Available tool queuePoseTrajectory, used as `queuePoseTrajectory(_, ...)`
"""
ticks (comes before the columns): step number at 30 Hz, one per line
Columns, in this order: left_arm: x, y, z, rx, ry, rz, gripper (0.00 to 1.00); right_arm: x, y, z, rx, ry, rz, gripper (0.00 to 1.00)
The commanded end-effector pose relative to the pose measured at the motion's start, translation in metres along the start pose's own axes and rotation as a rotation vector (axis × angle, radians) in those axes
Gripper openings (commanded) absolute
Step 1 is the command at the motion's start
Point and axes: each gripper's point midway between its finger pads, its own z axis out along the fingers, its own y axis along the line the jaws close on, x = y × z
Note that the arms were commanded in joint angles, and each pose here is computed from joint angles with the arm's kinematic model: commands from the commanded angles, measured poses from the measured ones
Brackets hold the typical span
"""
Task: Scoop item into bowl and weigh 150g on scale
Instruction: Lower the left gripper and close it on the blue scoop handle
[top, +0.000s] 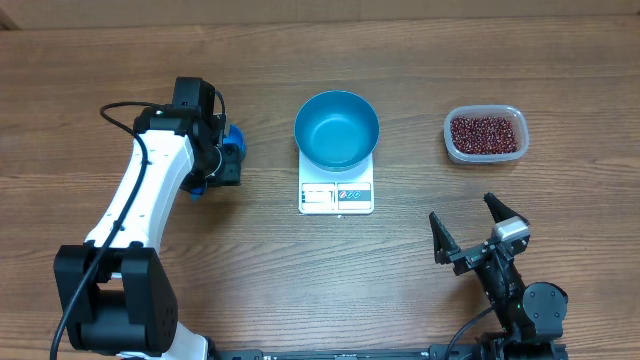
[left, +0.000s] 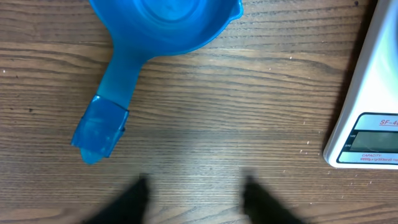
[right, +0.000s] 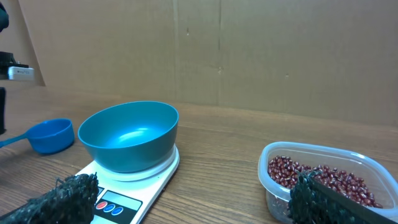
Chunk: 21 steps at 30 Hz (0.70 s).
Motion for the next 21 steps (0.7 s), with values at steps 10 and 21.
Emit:
queuePoseTrajectory(10,-0.026,0.019,0.009,-0.100,-0.110,0.062,0.25,0.002,0.000,0.000,0.001,-0.004,-0.003,1.00)
queuePoseTrajectory(21,-0.033,0.027,0.034,-0.103,-0.079,0.199,0.66,0.002,0.000,0.000,0.001,-0.004,-0.003,1.00)
